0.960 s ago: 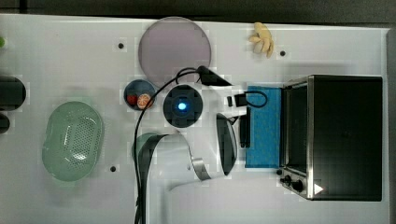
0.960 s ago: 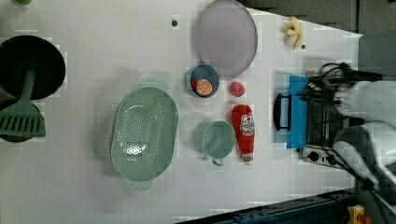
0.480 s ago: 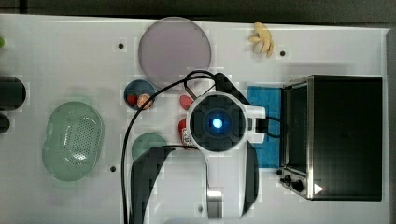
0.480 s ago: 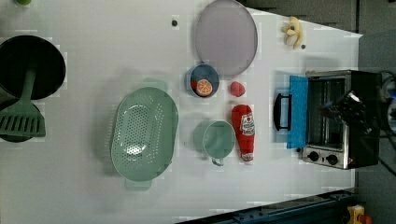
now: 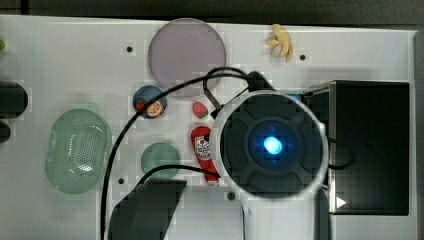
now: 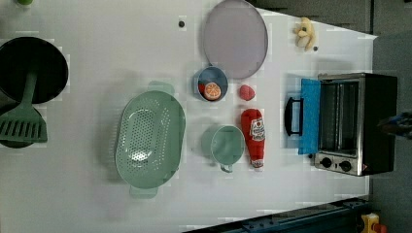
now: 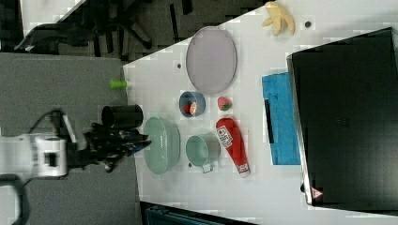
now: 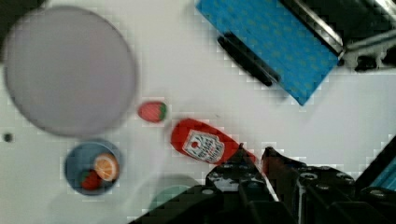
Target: Flap open oven.
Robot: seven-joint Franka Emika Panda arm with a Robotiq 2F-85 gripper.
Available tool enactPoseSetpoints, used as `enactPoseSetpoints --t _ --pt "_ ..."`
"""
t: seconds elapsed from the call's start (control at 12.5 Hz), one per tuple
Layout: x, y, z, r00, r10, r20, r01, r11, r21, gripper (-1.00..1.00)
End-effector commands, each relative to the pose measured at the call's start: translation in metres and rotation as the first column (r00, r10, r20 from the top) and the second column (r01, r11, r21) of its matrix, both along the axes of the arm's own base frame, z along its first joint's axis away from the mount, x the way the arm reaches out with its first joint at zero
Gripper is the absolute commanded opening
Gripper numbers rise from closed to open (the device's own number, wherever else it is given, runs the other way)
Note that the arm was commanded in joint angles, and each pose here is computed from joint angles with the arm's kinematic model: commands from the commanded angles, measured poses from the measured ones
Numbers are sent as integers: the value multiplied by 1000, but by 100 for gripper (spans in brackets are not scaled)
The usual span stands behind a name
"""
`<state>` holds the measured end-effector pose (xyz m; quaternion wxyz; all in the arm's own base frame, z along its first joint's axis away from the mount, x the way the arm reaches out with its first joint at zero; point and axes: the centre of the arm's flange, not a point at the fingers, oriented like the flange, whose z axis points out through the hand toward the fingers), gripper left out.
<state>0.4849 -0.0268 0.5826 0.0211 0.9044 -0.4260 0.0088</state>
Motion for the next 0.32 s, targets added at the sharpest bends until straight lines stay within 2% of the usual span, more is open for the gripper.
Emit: enactPoseSetpoints --t 0.08,0.32 --pt "-6 -5 3 996 -71 -46 72 997 15 -65" --pt "-5 -3 3 997 -64 -46 65 998 18 -65"
